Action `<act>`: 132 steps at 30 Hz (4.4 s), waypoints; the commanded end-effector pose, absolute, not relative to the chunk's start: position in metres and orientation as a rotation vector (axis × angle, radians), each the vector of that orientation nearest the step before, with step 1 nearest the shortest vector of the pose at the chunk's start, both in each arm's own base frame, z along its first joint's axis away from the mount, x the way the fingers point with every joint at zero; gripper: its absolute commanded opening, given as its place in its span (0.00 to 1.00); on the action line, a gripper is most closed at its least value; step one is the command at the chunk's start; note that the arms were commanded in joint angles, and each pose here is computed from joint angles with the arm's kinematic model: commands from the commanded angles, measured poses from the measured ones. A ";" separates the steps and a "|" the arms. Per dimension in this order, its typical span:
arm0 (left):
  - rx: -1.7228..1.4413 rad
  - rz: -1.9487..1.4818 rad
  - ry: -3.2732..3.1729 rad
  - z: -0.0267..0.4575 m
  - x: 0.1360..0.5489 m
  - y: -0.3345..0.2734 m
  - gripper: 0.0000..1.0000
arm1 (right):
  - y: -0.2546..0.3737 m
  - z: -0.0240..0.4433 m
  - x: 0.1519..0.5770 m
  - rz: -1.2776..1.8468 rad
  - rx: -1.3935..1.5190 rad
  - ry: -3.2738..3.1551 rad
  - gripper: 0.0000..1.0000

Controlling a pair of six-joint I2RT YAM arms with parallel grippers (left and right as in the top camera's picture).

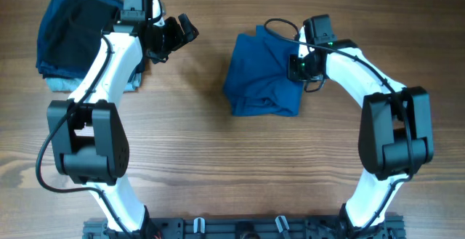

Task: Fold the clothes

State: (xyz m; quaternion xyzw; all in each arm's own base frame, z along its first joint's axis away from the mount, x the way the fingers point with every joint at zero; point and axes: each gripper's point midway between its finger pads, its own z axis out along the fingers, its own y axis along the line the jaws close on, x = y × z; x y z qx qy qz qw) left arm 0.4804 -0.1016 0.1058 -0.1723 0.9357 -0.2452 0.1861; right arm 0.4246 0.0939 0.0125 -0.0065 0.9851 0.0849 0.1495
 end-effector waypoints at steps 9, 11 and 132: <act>-0.461 -0.717 2.593 0.126 0.482 -0.103 1.00 | 0.079 0.127 0.454 0.197 -0.097 2.567 0.85; -0.461 -0.717 2.593 0.126 0.482 -0.103 1.00 | 0.094 0.130 0.451 0.330 -0.090 2.563 0.06; -0.508 -0.040 1.644 0.380 0.556 0.103 0.04 | -0.051 0.156 0.317 0.336 0.570 2.531 1.00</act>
